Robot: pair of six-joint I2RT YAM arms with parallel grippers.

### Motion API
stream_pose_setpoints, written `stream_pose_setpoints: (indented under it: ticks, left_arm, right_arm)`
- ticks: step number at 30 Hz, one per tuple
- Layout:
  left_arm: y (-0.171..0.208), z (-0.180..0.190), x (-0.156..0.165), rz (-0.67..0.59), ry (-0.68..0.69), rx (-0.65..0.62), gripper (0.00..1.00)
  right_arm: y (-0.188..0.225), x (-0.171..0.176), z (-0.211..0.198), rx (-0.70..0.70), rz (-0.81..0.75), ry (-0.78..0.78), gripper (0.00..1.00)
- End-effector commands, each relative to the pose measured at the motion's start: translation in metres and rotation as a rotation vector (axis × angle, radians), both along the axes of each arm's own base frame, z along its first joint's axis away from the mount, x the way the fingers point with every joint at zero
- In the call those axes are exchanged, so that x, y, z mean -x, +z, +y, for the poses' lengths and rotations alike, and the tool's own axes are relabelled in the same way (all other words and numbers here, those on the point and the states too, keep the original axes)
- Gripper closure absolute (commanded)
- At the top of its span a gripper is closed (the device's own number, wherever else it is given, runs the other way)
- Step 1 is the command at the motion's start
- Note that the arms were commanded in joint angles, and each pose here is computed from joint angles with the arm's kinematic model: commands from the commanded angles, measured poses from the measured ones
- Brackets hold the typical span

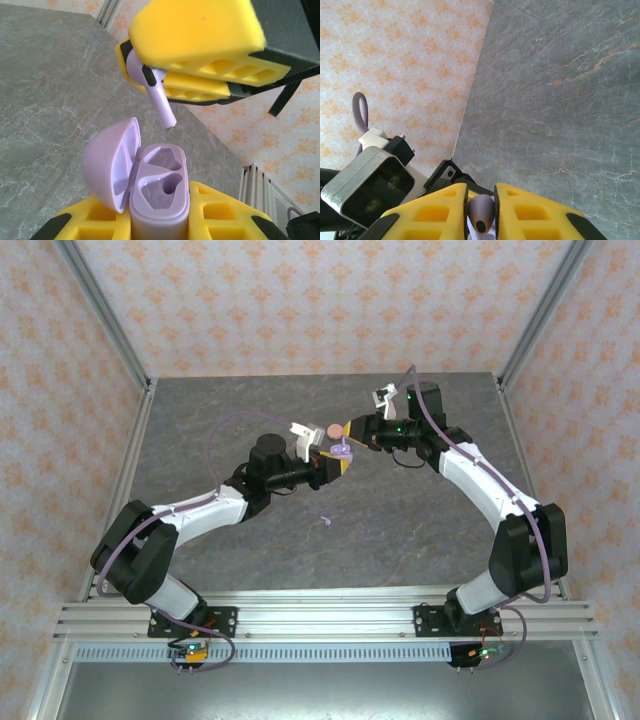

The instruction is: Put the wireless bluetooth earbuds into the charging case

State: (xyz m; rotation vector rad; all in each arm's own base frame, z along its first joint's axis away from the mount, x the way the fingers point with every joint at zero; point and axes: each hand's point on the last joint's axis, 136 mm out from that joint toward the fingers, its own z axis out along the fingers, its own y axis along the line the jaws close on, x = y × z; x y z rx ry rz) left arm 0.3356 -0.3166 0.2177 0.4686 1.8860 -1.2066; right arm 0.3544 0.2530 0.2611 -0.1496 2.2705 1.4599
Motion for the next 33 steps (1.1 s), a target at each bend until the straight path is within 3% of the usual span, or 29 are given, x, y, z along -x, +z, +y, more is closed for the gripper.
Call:
stream_pose_setpoints:
  ticks: [1,25,33]
  left_arm:
    - [0.039,-0.007,-0.001,-0.075,-0.014,0.076,0.82]
    - [0.048,-0.005,-0.009,-0.049,0.028,0.098,0.83]
    - [0.041,-0.005,-0.012,-0.027,0.039,0.079,0.83]
  right_arm:
    - [0.007,0.003,0.000,0.004,-0.054,0.003,0.80]
    - [-0.002,0.015,-0.003,0.041,-0.052,0.030,0.79]
    - [0.010,0.008,-0.008,0.052,-0.105,-0.025,0.80]
